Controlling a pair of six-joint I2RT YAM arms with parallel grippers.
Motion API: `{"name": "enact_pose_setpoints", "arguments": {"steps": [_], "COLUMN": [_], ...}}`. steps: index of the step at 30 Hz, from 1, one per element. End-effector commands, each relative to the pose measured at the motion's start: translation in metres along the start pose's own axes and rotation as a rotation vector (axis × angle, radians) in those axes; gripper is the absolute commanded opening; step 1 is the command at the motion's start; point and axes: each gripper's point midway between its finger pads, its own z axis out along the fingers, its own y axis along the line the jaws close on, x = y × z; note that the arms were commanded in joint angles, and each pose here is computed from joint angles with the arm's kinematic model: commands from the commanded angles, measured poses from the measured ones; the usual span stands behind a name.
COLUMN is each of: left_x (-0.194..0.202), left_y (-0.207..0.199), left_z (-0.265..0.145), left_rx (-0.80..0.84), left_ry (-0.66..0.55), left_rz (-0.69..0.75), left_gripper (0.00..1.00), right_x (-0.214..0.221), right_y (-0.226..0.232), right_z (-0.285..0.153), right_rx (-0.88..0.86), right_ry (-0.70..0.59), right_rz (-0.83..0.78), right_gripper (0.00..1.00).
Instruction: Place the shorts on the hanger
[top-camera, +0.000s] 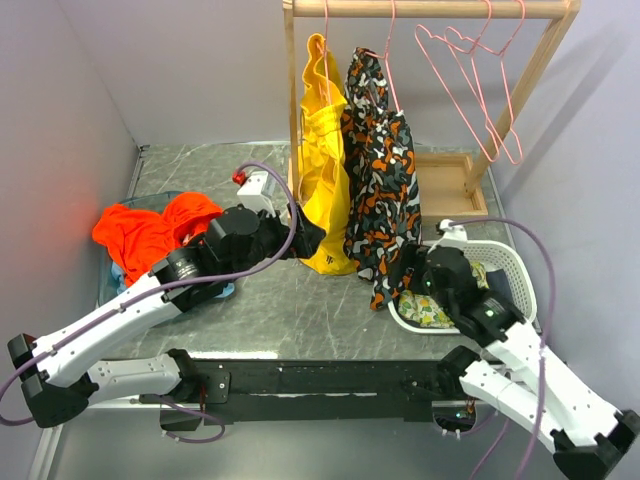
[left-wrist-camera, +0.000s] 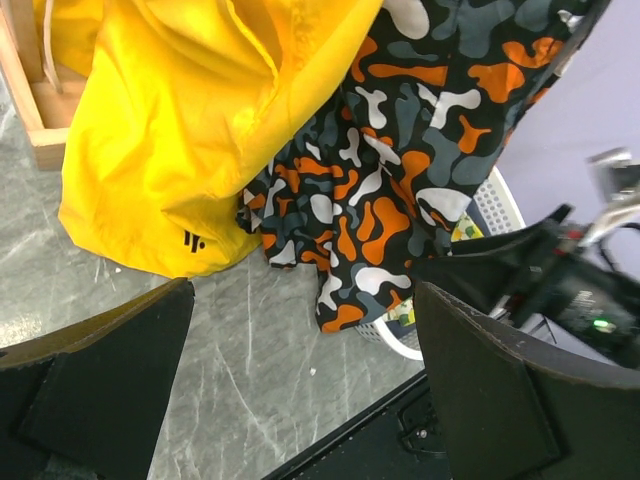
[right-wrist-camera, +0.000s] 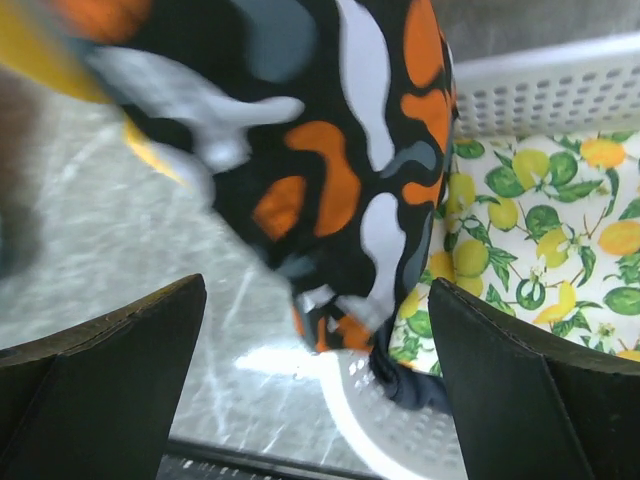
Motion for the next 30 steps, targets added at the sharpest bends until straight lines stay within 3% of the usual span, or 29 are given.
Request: {"name": "enact_pose_setpoints", "arguments": {"steps": [1, 2, 5, 6, 9, 12, 19, 27, 28, 30], "left_x": [-0.009, -0.010, -0.015, -0.016, -0.022, -0.026, -0.033, -0.027, -0.026, -0.023], "left_y": [-0.003, -0.001, 0.003, 0.004, 0.006, 0.010, 0.011, 0.017, 0.017, 0.018], "left_z": [-0.004, -0.004, -0.010, -0.010, -0.016, -0.018, -0.022, -0.024, -0.024, -0.023], "left_rx": [0.023, 0.018, 0.007, 0.003, 0.002, -0.007, -0.009, -0.018, -0.015, -0.016], "left_ry": [-0.030, -0.035, -0.048, -0.051, -0.067, -0.077, -0.089, -0.082, -0.078, -0.070], "left_rz": [-0.031, -0.031, -0.029, -0.028, -0.029, -0.028, -0.031, -0.038, -0.039, -0.043], "left_gripper": [0.96, 0.97, 0.97, 0.96, 0.97, 0.96, 0.96, 0.96, 0.97, 0.97], "right_x": [-0.017, -0.019, -0.040, -0.046, -0.068, -0.094, -0.129, -0.068, -0.056, -0.051], "right_y": [0.016, 0.021, 0.044, 0.048, 0.075, 0.110, 0.165, 0.142, 0.133, 0.126], "right_z": [0.030, 0.033, 0.043, 0.045, 0.050, 0.047, 0.061, 0.103, 0.105, 0.102], "right_rx": [-0.011, -0.024, -0.064, -0.067, -0.126, -0.240, -0.378, -0.322, -0.304, -0.291], "right_ry": [-0.093, -0.096, -0.119, -0.119, -0.125, -0.154, -0.174, -0.075, -0.056, -0.056], "right_rz": [0.052, 0.048, 0.022, 0.006, -0.026, -0.039, -0.056, -0.045, -0.050, -0.048], "right_gripper": [0.97, 0.94, 0.72, 0.53, 0.20, 0.04, 0.00, 0.00, 0.02, 0.20]}}
